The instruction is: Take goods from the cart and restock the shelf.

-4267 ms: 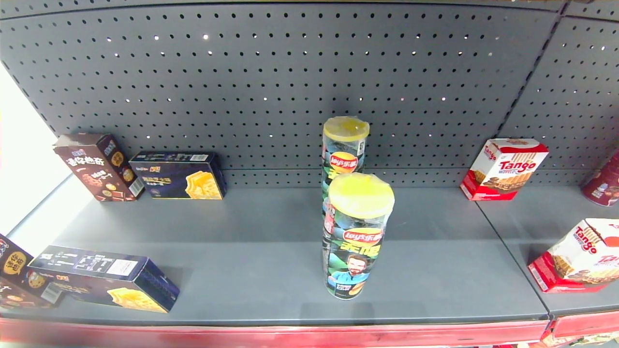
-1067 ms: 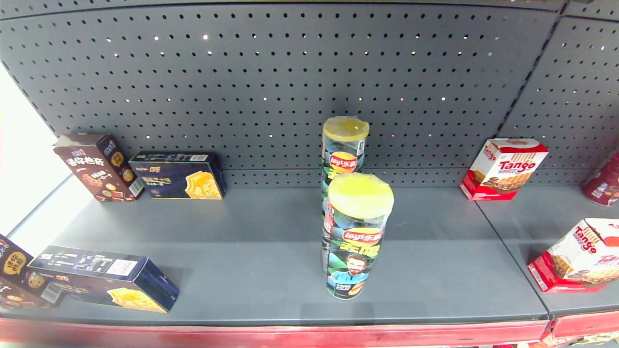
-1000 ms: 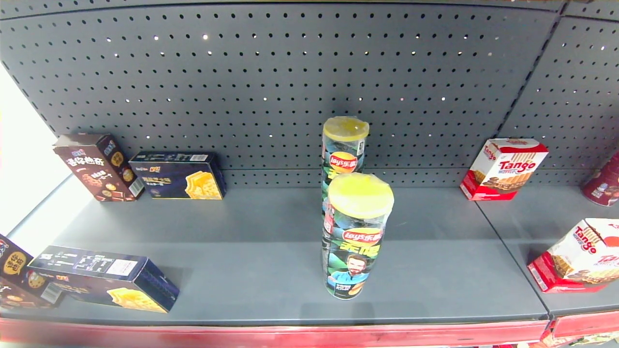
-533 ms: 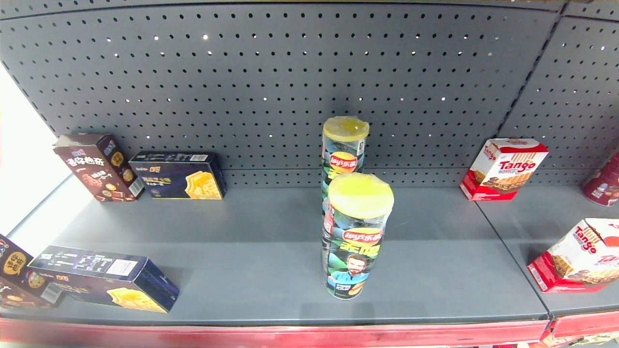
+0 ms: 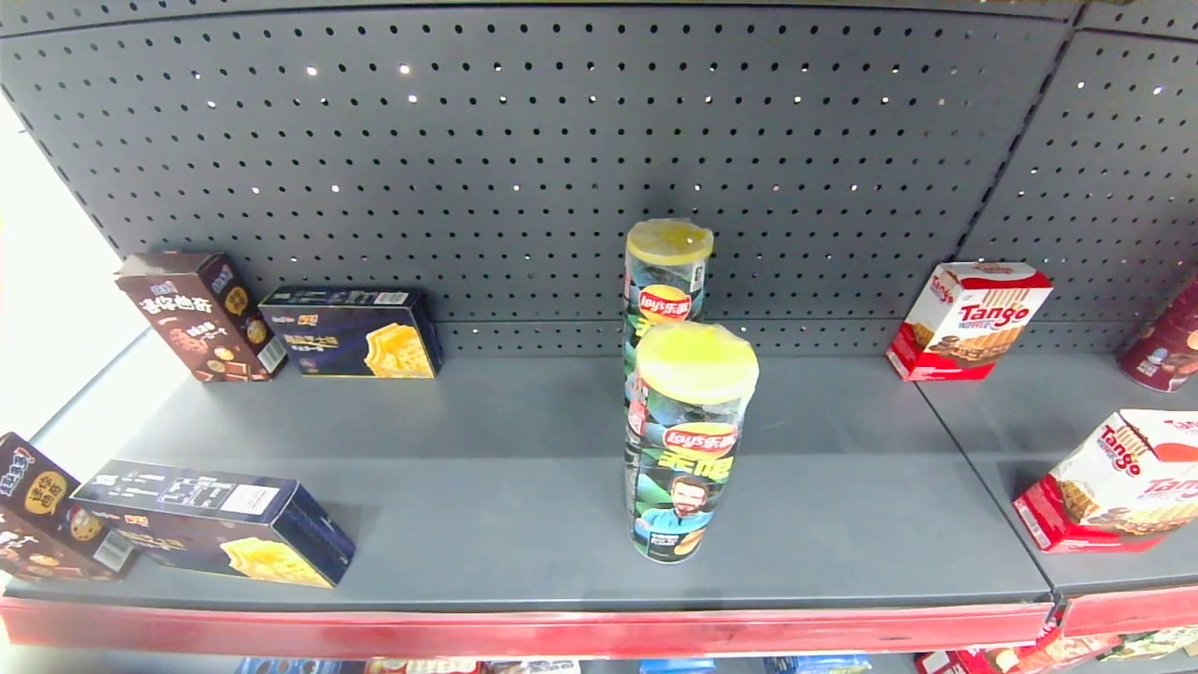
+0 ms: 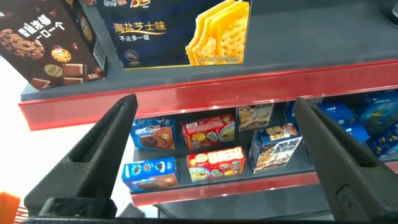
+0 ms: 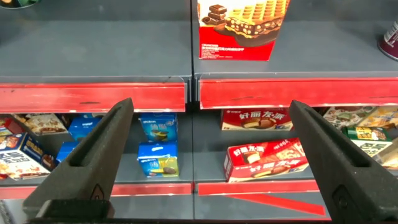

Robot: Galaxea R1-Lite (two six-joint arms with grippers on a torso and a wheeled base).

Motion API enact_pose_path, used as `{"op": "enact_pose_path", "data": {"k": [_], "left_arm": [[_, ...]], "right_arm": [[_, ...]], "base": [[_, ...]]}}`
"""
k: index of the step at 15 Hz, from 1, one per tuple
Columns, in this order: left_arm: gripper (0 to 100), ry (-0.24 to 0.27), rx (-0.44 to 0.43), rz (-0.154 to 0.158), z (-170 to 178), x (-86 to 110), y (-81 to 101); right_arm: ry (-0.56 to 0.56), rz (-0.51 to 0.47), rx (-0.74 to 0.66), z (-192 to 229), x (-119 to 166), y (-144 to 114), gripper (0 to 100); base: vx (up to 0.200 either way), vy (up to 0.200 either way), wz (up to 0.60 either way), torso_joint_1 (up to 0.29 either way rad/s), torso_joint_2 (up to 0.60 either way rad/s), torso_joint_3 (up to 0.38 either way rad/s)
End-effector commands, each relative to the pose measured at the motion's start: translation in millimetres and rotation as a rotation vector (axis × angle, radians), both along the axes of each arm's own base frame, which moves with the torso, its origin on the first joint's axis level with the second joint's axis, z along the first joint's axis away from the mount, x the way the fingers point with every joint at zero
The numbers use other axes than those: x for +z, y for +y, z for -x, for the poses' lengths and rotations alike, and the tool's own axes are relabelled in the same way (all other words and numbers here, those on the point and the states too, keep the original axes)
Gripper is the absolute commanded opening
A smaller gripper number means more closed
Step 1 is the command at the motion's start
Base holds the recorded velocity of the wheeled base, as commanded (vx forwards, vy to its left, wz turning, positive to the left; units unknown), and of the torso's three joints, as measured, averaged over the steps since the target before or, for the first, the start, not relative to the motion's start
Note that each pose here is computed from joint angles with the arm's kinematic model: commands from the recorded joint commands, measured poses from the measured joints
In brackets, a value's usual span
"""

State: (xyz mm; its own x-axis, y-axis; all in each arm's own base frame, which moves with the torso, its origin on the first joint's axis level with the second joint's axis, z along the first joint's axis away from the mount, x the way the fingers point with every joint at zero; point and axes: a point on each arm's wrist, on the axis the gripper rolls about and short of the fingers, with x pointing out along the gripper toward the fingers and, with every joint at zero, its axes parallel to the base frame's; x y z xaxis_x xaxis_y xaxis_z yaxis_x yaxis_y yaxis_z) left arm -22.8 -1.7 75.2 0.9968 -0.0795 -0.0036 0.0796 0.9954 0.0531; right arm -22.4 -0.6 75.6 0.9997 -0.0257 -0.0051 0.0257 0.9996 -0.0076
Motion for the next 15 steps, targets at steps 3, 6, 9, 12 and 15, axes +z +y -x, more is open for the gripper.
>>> {"op": "enact_pose_path", "data": {"k": [3,6,9,12,15], "left_arm": [[100,0.001,0.012,0.02,0.0,0.0,0.2],[100,0.0,0.011,0.013,0.0,0.0,0.2],[100,0.001,0.014,0.02,0.0,0.0,0.2],[100,0.001,0.015,0.026,0.0,0.0,0.3],[100,0.001,0.015,0.023,0.0,0.0,0.3]], "right_arm": [[0.0,0.0,0.0,0.0,0.0,0.0,100],[0.0,0.0,0.0,0.0,0.0,0.0,100],[0.0,0.0,0.0,0.0,0.0,0.0,100],[0.0,0.0,0.0,0.0,0.0,0.0,100],[0.0,0.0,-0.002,0.0,0.0,0.0,100]], "base": [[0.0,0.0,0.0,0.0,0.0,0.0],[0.0,0.0,0.0,0.0,0.0,0.0],[0.0,-0.067,0.0,0.001,0.0,0.001],[0.0,0.0,0.0,0.0,0.0,0.0],[0.0,0.0,0.0,0.0,0.0,0.0]]}}
